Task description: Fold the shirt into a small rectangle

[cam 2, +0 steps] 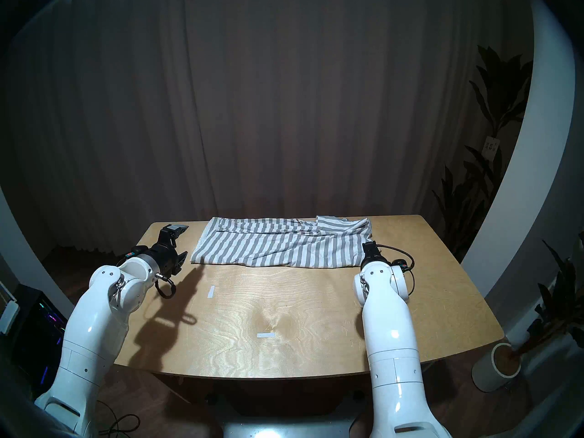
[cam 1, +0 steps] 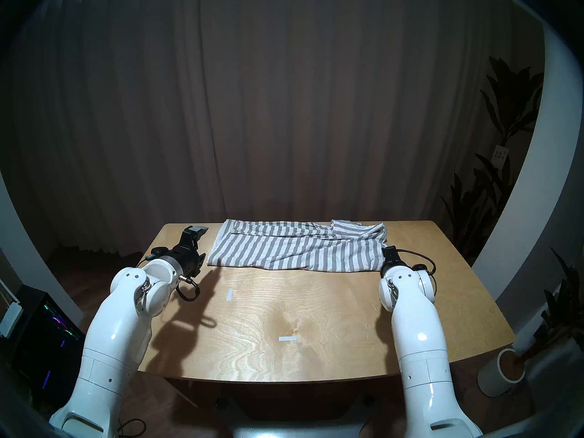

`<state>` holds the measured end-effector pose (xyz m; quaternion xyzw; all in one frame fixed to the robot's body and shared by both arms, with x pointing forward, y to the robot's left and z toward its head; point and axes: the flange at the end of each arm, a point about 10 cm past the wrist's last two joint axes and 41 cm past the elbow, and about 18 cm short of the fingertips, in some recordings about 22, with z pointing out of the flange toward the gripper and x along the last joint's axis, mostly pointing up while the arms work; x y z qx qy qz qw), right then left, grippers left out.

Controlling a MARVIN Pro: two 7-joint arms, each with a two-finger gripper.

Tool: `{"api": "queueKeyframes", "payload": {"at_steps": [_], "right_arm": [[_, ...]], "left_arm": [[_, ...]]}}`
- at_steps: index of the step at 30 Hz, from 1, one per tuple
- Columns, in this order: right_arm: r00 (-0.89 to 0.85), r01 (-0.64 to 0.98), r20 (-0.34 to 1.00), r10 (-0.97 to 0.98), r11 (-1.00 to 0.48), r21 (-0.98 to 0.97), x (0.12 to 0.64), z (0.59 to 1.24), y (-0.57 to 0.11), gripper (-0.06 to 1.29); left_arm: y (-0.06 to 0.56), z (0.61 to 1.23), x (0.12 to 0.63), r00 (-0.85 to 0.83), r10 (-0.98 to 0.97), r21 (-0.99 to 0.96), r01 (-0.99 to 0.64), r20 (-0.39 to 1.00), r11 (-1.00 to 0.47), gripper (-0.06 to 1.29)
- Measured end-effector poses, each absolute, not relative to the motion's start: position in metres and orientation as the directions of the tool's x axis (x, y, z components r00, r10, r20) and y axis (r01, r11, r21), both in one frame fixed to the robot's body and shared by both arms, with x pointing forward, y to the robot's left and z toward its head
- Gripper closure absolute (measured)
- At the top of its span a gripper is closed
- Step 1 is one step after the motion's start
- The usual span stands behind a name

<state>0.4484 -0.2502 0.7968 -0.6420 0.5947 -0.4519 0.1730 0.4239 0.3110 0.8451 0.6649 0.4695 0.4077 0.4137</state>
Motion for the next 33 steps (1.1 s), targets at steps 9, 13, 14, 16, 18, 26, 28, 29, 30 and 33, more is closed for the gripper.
{"api": "queueKeyframes", "payload": {"at_steps": [9, 13, 14, 16, 18, 26, 28, 29, 30, 33], "right_arm": [[-0.135, -0.638, 0.397, -0.908, -0.227, -0.736, 0.464, 0.794, -0.248, -0.02], [-0.145, -0.631, 0.398, -0.906, -0.226, -0.742, 0.473, 0.791, -0.248, -0.02], [-0.147, -0.629, 0.398, -0.905, -0.225, -0.744, 0.476, 0.791, -0.248, -0.02], [-0.151, -0.625, 0.397, -0.905, -0.224, -0.748, 0.480, 0.790, -0.248, -0.02], [-0.154, -0.619, 0.395, -0.906, -0.223, -0.753, 0.486, 0.789, -0.248, -0.02], [-0.160, -0.588, 0.387, -0.908, -0.227, -0.776, 0.505, 0.786, -0.249, -0.01], [-0.162, -0.579, 0.383, -0.909, -0.227, -0.783, 0.509, 0.785, -0.250, 0.01], [-0.163, -0.574, 0.382, -0.910, -0.227, -0.786, 0.511, 0.785, -0.250, 0.01], [-0.163, -0.570, 0.380, -0.910, -0.227, -0.789, 0.514, 0.784, -0.250, 0.02], [-0.164, -0.561, 0.379, -0.911, -0.230, -0.795, 0.520, 0.784, -0.250, 0.04]], "left_arm": [[0.308, 0.849, 0.414, 0.193, 0.970, 0.910, 0.359, 0.145, -0.208, -0.02], [0.307, 0.850, 0.411, 0.179, 0.971, 0.901, 0.377, 0.158, -0.216, -0.02], [0.307, 0.851, 0.410, 0.176, 0.971, 0.899, 0.379, 0.161, -0.218, -0.02], [0.307, 0.852, 0.409, 0.171, 0.971, 0.897, 0.383, 0.167, -0.222, -0.02], [0.307, 0.854, 0.409, 0.165, 0.971, 0.894, 0.387, 0.175, -0.227, -0.02], [0.306, 0.859, 0.408, 0.146, 0.969, 0.886, 0.394, 0.200, -0.243, -0.02], [0.305, 0.860, 0.407, 0.141, 0.968, 0.884, 0.396, 0.206, -0.246, -0.02], [0.305, 0.861, 0.407, 0.139, 0.968, 0.883, 0.397, 0.210, -0.249, -0.02], [0.305, 0.862, 0.407, 0.136, 0.967, 0.882, 0.399, 0.213, -0.251, -0.02], [0.303, 0.862, 0.407, 0.133, 0.967, 0.879, 0.402, 0.220, -0.255, -0.02]]}}
